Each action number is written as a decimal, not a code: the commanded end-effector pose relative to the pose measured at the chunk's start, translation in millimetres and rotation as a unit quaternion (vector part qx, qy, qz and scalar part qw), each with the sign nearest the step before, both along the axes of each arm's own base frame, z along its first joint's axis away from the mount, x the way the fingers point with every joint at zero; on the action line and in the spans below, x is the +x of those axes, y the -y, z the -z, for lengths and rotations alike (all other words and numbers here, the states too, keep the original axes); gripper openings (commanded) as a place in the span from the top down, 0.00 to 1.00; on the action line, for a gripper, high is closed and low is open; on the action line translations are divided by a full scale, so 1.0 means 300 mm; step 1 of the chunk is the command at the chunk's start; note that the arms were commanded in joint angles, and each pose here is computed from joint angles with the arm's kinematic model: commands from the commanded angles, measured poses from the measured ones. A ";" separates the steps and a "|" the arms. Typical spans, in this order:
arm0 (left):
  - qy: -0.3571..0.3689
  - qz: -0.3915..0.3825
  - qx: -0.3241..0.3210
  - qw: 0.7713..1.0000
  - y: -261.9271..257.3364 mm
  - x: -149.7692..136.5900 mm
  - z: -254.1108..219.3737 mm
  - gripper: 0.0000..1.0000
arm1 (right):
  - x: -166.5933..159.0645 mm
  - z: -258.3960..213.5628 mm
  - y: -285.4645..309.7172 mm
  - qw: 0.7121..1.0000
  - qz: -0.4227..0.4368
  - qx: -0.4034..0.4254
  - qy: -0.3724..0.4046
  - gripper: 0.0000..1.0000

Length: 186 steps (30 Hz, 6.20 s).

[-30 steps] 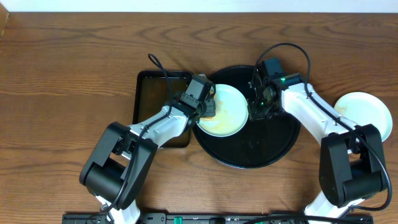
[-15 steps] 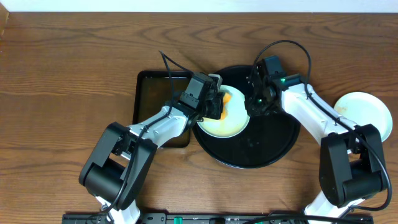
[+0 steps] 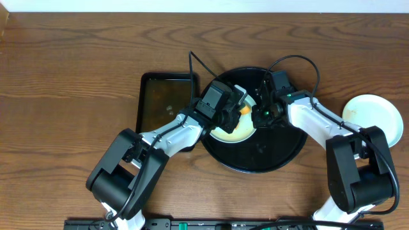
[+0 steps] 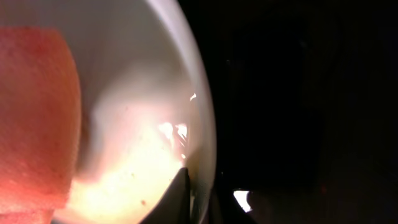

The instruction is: Clean dirty plates on tray and stack at the side

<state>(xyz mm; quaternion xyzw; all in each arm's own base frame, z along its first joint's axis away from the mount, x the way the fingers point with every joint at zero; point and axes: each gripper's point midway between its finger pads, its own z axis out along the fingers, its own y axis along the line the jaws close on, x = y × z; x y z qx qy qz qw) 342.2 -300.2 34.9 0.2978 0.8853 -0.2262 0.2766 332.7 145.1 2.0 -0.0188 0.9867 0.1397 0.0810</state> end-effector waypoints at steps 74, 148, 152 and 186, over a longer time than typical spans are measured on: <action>-0.393 -0.272 0.128 0.869 -0.150 -0.316 0.215 0.93 | -0.054 0.035 0.030 0.999 0.021 -0.024 -0.030 0.99; -0.187 -0.276 0.146 0.931 -0.728 0.017 -0.003 0.92 | 0.160 -0.331 0.183 0.967 -0.020 -0.149 0.206 0.99; -0.187 -0.276 0.146 0.931 -0.728 0.017 -0.004 0.93 | 0.168 -0.385 0.195 0.960 -0.020 -0.158 0.230 0.99; -0.186 -0.278 0.144 0.931 -0.727 0.020 -0.004 0.93 | 0.102 -0.044 0.030 0.989 -0.116 -0.021 0.091 0.99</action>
